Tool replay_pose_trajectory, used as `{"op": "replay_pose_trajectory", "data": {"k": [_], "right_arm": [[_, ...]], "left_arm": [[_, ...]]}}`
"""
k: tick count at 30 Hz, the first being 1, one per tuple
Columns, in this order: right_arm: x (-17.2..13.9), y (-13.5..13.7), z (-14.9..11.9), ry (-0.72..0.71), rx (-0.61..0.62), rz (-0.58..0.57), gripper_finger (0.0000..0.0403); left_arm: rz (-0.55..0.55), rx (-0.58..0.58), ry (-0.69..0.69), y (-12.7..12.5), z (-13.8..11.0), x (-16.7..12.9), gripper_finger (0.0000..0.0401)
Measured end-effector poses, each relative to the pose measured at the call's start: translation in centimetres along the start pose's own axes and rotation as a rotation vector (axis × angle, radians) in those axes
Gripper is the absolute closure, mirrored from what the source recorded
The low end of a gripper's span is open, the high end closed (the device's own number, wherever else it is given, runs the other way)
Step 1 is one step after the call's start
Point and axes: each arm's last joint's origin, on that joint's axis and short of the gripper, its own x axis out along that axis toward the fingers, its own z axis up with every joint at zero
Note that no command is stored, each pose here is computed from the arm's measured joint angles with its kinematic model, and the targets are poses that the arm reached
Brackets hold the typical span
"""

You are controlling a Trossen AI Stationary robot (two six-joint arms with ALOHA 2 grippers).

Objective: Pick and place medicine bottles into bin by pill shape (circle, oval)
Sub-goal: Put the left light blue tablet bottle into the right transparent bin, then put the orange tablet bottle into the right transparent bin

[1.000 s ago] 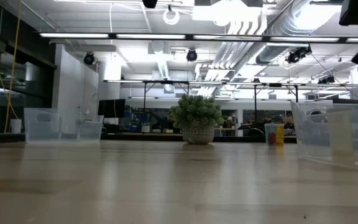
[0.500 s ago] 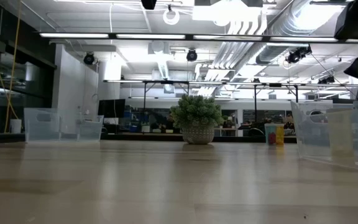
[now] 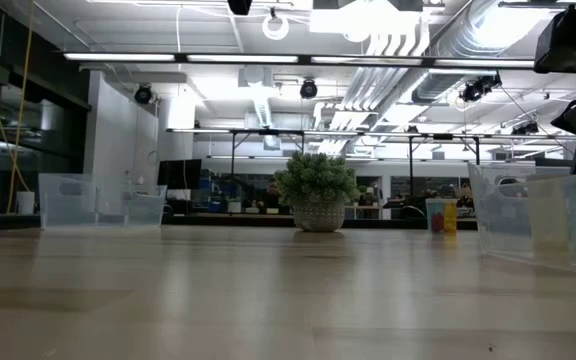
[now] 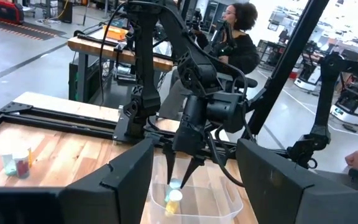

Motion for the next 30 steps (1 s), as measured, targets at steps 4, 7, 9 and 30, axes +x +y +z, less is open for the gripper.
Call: {"op": "replay_pose_trajectory", "data": {"k": [4,7,9,30], "right_arm": [[0.0,0.0,0.0,0.005,0.001,0.009,0.0281],[0.0,0.1,0.0,0.021,0.003,0.02,0.0265],[0.0,0.1,0.0,0.02,0.005,0.026,0.0247],[-8.8,0.5,6.3,-0.106,-0.037,-0.048,0.0147]], "left_arm": [[0.0,0.007,0.0,0.0,0.0,0.0,0.0184],[0.0,0.0,0.0,0.0,0.0,0.0,0.0184],[0.0,-0.002,0.0,0.0,0.0,0.0,0.0184],[-0.022,-0.014,0.033,0.8,0.8,-1.6,0.0184]]}}
